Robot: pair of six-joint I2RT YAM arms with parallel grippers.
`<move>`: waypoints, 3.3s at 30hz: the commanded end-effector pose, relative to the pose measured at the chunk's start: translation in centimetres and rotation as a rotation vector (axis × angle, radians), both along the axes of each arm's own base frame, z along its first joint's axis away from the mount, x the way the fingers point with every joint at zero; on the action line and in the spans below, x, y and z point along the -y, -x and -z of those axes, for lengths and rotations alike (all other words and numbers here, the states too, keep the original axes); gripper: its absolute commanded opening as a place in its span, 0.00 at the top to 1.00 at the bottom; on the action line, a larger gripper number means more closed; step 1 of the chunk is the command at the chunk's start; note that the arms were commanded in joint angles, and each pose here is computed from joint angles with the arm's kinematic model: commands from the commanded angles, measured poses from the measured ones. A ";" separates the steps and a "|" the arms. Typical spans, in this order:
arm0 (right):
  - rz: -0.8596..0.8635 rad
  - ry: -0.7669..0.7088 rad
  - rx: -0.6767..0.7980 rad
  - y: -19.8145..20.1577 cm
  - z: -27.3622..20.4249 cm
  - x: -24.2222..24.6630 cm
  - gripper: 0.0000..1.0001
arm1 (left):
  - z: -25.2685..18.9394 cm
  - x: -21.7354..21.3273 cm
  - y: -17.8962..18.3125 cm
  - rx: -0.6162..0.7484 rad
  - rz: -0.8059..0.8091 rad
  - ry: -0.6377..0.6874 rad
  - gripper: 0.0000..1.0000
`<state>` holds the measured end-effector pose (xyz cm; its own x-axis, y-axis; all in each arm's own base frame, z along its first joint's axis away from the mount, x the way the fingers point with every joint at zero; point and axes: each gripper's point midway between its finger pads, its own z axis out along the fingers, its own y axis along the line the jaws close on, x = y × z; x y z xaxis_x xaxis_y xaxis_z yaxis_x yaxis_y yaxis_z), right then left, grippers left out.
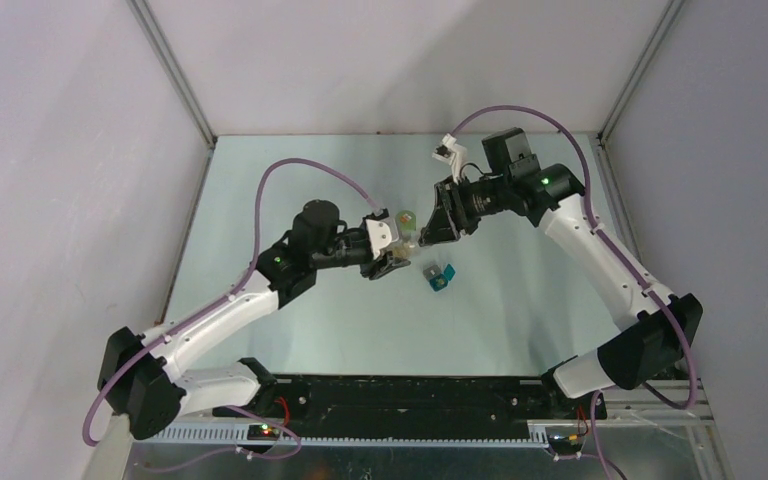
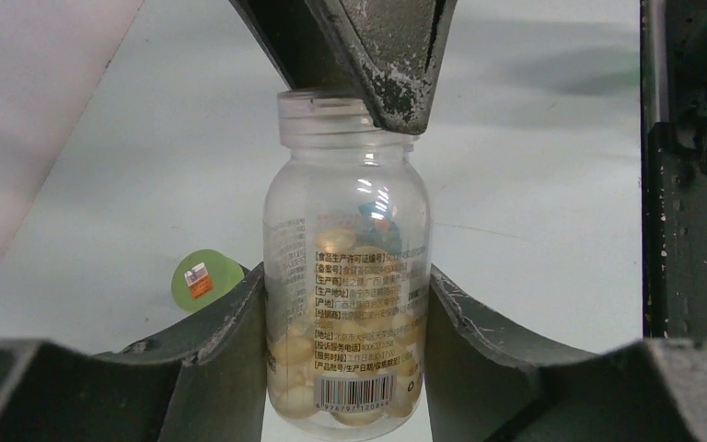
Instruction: Sort the pills into containers
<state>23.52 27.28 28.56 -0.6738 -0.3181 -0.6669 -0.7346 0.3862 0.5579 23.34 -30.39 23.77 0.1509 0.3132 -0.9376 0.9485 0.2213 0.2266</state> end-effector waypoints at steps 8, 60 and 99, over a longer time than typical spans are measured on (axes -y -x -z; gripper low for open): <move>0.143 -0.006 -0.130 -0.8 -0.5 -1.0 0.58 | -6.9 1.5 -0.3 0.190 0.006 0.211 1.00; 0.197 -0.176 0.194 -3.5 -5.2 0.3 0.03 | -6.3 1.2 -0.3 0.035 -0.010 0.326 1.00; 0.228 -0.290 0.261 -4.8 -8.3 3.9 0.07 | -6.6 1.1 -0.7 0.053 -0.027 0.321 1.00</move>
